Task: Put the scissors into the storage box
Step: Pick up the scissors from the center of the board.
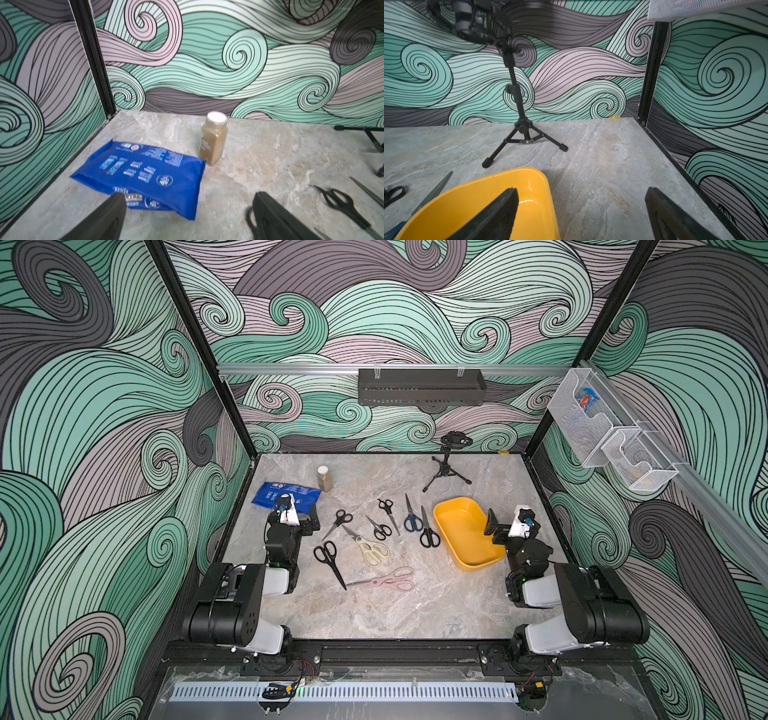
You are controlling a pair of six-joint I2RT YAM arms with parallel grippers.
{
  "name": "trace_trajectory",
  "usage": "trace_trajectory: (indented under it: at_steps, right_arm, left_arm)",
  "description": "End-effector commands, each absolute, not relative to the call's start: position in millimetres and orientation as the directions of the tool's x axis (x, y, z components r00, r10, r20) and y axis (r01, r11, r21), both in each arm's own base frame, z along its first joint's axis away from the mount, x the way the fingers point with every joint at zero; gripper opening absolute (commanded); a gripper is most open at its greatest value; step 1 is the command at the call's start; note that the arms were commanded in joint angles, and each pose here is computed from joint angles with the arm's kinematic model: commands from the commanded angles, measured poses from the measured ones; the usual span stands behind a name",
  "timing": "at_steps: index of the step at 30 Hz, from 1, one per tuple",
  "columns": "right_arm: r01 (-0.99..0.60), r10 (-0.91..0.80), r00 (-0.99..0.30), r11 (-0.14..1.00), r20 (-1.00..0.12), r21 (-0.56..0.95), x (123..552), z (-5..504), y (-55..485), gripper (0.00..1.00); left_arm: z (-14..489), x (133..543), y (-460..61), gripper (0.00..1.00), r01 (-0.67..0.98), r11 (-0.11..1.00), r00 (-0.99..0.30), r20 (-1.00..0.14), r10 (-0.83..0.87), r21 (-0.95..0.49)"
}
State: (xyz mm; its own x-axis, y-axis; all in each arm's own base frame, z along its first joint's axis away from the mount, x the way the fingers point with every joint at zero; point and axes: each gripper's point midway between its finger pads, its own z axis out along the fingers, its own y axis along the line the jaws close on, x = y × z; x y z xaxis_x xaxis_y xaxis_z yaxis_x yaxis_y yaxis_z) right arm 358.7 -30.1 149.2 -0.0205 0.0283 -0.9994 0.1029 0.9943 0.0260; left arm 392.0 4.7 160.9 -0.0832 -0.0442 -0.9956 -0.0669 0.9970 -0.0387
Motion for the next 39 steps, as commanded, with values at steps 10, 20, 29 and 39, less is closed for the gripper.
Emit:
trace_trajectory:
  at_steps: [10, 20, 29, 39]
  right_arm:
    - [0.074, 0.217, -0.164, 0.975, -0.962, 0.207, 399, 203, 6, 0.91]
    - [-0.171, 0.074, -0.624, 0.958, -0.778, 0.228, 386, 176, 140, 0.82]
    - [-0.347, -0.209, -0.828, 0.92, -0.52, 0.181, 318, 118, 216, 0.58]
    - [-0.343, -0.3, -0.906, 0.934, -0.299, 0.101, 317, 67, 214, 0.39]
  left_arm:
    - [222, 465, -38, 0.99, -0.01, 0.941, -0.357, -0.877, -0.321, -0.339]
    - [137, 431, -119, 0.99, -0.005, 0.849, -0.723, -0.585, -0.367, -0.528]
    - [110, 404, -119, 0.99, 0.005, 0.895, -0.755, -0.588, -0.289, -0.446]
    - [103, 411, -116, 0.99, 0.0, 0.904, -0.753, -0.595, -0.281, -0.427]
